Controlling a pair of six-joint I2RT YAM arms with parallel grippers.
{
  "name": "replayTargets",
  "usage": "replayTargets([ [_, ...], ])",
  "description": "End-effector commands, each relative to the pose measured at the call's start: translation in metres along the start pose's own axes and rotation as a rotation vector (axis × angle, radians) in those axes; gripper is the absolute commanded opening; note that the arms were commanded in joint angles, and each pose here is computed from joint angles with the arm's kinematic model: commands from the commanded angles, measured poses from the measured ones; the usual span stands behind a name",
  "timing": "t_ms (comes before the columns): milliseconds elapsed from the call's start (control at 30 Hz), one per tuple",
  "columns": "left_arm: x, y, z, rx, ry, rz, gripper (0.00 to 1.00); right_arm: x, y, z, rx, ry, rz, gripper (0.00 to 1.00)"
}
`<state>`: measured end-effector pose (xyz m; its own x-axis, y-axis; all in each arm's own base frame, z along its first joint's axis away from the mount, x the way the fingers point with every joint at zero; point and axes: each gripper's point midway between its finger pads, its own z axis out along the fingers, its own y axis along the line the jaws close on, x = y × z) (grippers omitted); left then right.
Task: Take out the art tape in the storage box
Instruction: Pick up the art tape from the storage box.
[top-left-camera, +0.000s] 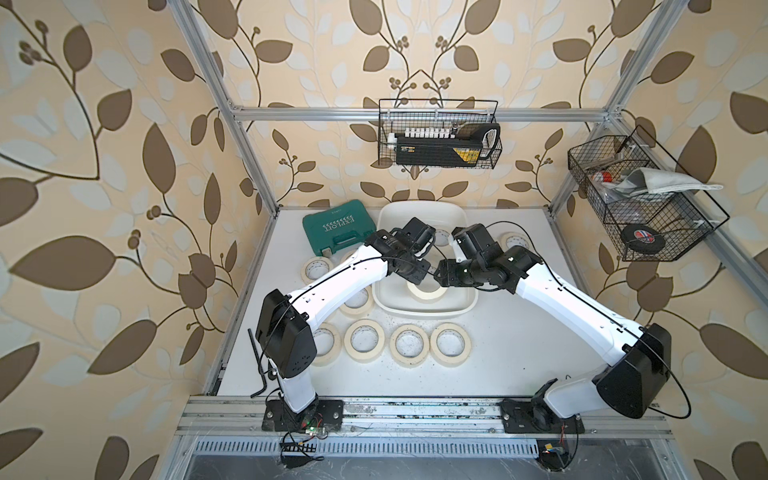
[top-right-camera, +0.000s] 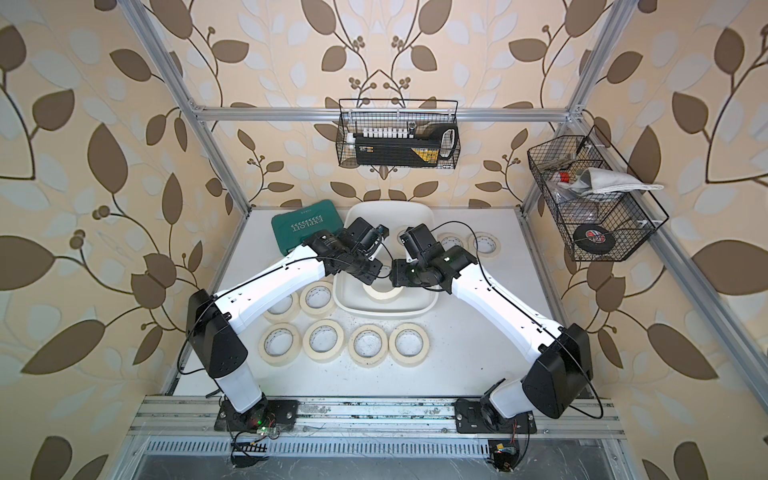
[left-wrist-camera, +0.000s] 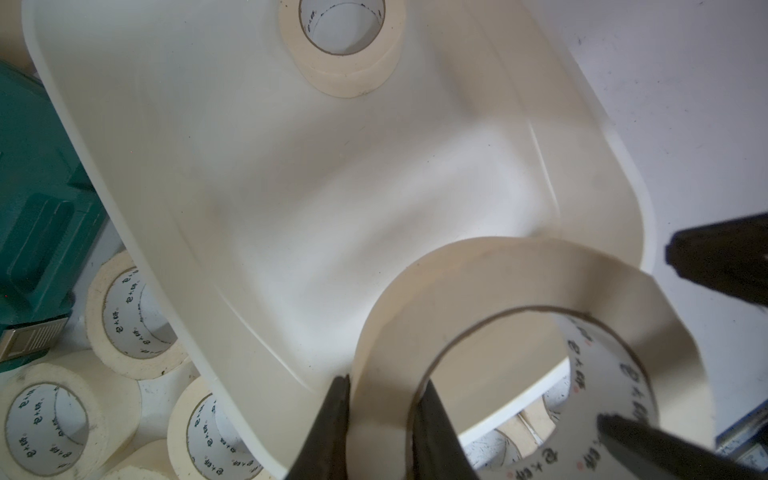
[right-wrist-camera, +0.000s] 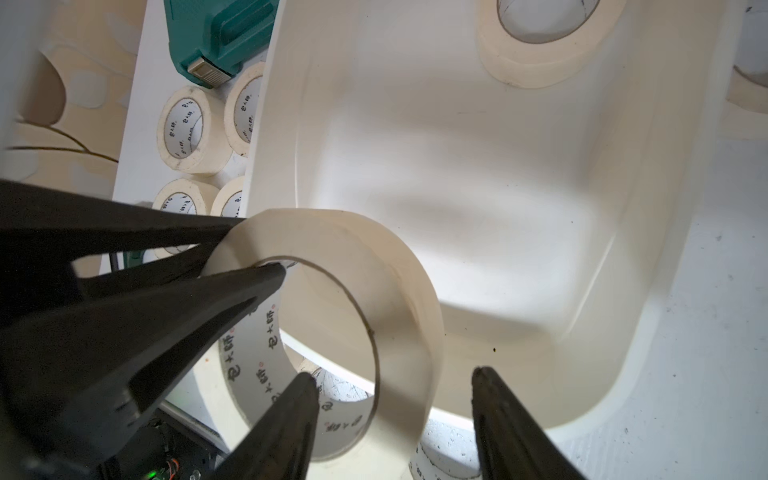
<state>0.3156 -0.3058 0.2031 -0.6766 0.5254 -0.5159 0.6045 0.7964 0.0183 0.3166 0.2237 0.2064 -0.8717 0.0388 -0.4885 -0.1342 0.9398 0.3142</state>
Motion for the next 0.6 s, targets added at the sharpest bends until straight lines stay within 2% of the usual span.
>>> replayTargets([
  [0,-0.019,-0.009,-0.030,0.042,-0.112,0.019,0.00,-0.012,0.003,-0.003,0.023,-0.039,-0.003,0.61],
  [200,-0.019,-0.010,-0.028,0.046,-0.107,0.019,0.00,-0.011,0.002,0.004,0.041,-0.029,-0.012,0.60],
  [367,-0.017,-0.011,-0.024,0.045,-0.094,0.022,0.00,-0.013,0.001,0.006,0.050,-0.030,-0.014,0.55],
  [433,-0.017,-0.012,-0.024,0.050,-0.093,0.022,0.00,-0.014,0.002,0.007,0.051,-0.031,-0.014,0.48],
  [567,-0.017,-0.014,-0.024,0.058,-0.091,0.024,0.00,-0.015,0.001,0.007,0.057,-0.032,-0.018,0.25],
])
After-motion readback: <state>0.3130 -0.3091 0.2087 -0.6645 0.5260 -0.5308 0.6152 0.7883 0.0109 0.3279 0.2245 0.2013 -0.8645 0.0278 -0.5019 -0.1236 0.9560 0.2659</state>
